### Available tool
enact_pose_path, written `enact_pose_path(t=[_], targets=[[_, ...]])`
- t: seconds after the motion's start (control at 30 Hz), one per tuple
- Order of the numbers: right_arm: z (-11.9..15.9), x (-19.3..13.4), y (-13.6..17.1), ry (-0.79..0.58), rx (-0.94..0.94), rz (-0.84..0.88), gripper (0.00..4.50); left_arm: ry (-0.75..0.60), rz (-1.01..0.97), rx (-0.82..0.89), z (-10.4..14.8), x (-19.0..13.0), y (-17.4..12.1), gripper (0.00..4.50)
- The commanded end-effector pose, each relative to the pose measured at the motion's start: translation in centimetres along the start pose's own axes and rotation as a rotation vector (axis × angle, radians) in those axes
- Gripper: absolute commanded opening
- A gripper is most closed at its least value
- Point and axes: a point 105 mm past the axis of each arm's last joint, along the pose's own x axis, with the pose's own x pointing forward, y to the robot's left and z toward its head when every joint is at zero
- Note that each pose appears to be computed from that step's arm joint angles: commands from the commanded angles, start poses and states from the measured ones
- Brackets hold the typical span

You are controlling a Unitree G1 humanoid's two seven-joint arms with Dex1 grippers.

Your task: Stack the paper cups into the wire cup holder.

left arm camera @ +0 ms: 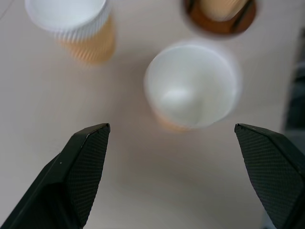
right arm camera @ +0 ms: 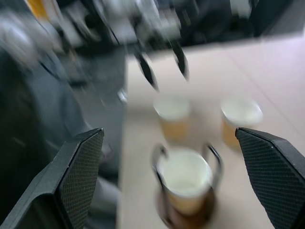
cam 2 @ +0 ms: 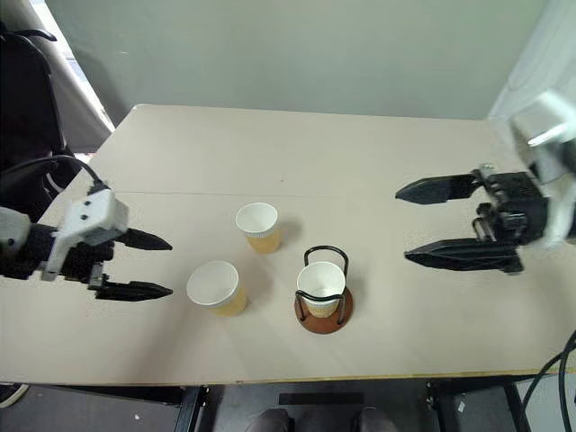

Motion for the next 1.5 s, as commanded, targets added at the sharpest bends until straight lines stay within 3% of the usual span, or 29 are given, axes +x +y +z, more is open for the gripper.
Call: enact_pose_path(t=[0.03,0.2,0.43,0.73,0.83,1.17,1.2,1.5], targets=[[-0.5,0.9,1.3,0.051,-0.03,-0.028,4.48,-0.042,0.009,0.014,1.2,1.1,0.3,4.5],[-2.6,1.6,1.2,0.117,-0.029,-0.089,4.48,-0.122,-0.074,0.014,3.1,2.0,-0.5,4.5],[-3.1,1.7,1.3,0.117,-0.026,-0.105,4.48,-0.021,-0.04,0.035,2.0,3.4,0.1,4.5],[-3.4,2.3,1.2,0.099,-0.025,-0.11,4.48,-0.056,-0.018,0.028,2.6,6.1,0.0,4.5],[-3.4,2.3,1.3,0.107,-0.026,-0.114,4.5,-0.065,-0.026,0.027,2.8,6.1,-0.1,3.92],[-3.3,2.3,1.3,0.107,-0.027,-0.12,4.5,-0.06,-0.078,0.04,2.9,5.2,-0.5,0.26],[-3.3,2.3,1.3,0.106,-0.026,-0.121,4.5,-0.074,-0.096,0.047,3.2,4.9,-0.7,0.06],[-2.2,1.4,0.9,0.086,-0.042,-0.152,4.5,-0.448,-0.262,0.201,12.4,0.7,-1.2,0.06]])
